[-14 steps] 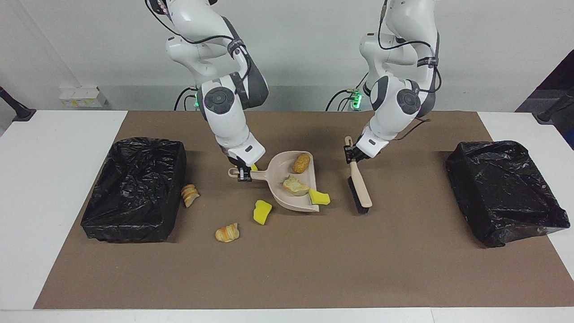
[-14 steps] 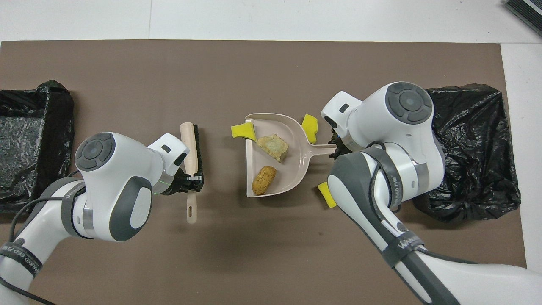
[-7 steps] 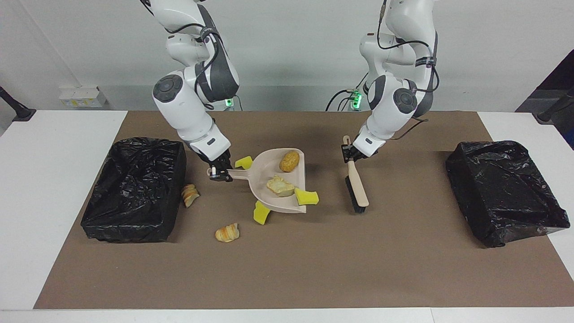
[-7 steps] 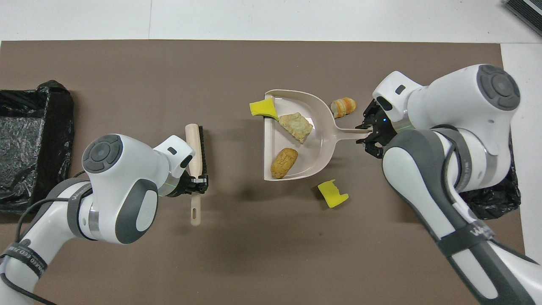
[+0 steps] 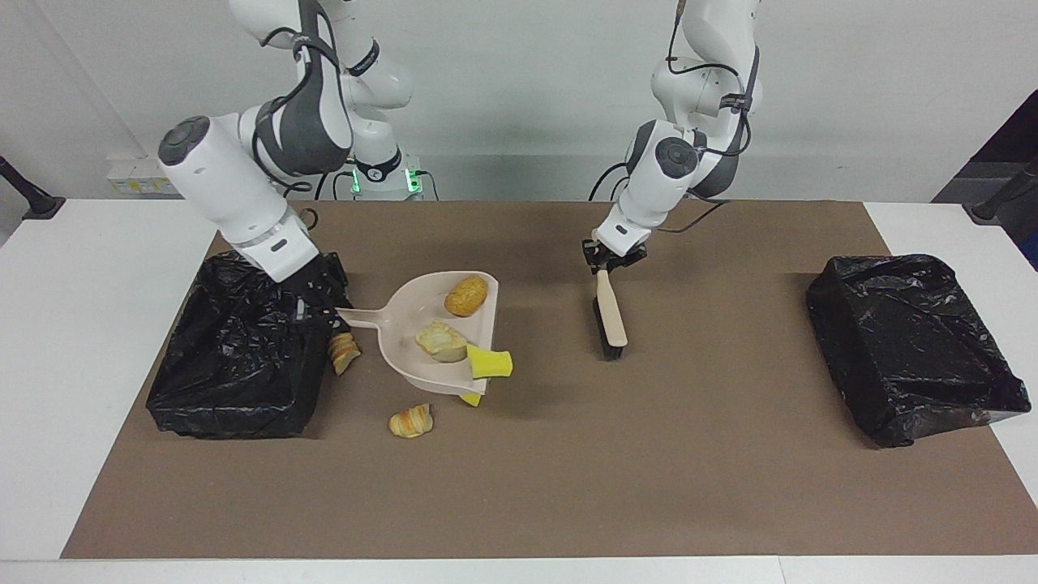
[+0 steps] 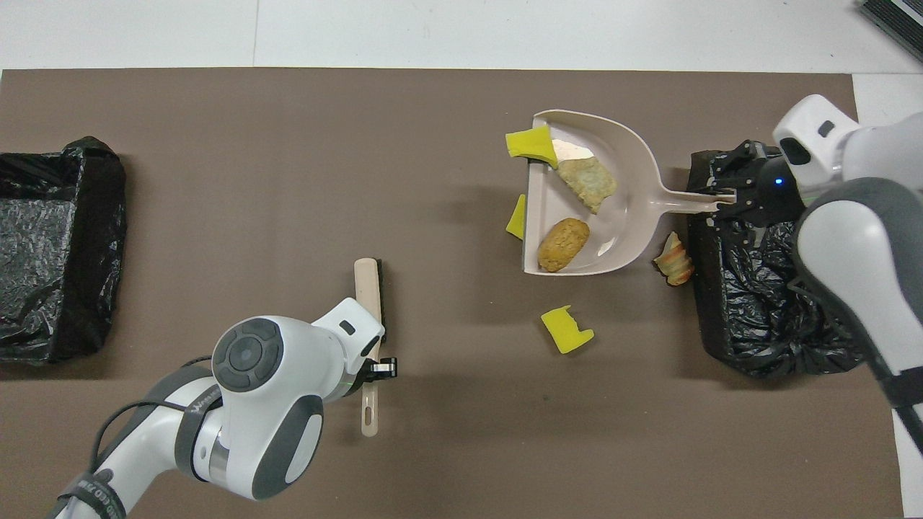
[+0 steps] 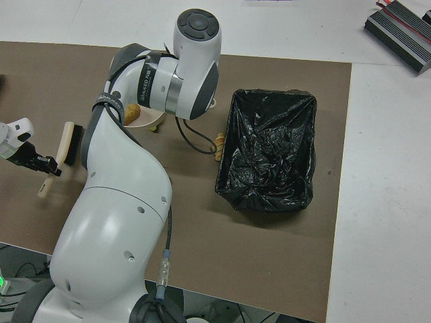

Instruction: Sweep and dump trash in bin

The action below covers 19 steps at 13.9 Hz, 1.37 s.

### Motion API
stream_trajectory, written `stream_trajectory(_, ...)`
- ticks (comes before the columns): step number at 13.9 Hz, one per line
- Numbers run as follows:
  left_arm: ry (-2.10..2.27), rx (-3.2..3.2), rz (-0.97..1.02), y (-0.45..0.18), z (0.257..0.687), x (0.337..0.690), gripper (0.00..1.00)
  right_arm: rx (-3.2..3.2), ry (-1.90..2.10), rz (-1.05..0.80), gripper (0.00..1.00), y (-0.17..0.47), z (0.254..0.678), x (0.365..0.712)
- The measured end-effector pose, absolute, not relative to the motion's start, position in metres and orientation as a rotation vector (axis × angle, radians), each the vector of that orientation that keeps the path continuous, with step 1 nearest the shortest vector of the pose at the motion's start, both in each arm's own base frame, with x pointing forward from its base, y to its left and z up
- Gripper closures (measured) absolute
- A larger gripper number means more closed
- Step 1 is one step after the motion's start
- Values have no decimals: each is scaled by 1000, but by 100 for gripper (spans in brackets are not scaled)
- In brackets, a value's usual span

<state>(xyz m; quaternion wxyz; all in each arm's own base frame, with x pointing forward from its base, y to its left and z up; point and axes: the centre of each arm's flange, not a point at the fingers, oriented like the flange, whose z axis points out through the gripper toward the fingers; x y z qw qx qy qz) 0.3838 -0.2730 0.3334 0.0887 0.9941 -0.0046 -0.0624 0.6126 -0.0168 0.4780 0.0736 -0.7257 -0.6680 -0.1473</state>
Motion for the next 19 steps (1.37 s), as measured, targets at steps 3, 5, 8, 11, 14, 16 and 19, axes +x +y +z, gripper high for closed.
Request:
stream_trajectory(3, -11, 2976, -213, -283, 336, 348, 74, -2155, -2014, -463, 68, -104, 483, 600)
stream_trajectory(5, 3, 3023, -247, -297, 338, 327, 74, -2106, -2086, -478, 68, -159, 487, 585)
stream_trajectory(8, 1, 3081, -285, -314, 341, 290, 74, -2127, -2130, -485, 68, -237, 493, 553)
stream_trajectory(11, -11, 3101, -279, -307, 339, 267, 74, -2224, -2144, -356, 68, -295, 499, 521)
stream_trajectory(14, -4, 3105, -274, -302, 338, 268, 67, -2274, -2177, -255, 68, -316, 502, 511)
stream_trajectory(16, 16, 3110, -254, -296, 340, 277, 62, -2330, -2176, -156, 68, -320, 501, 511)
stream_trajectory(19, 104, 3096, -169, -276, 360, 318, 27, -2459, -2107, 126, 68, -296, 492, 524)
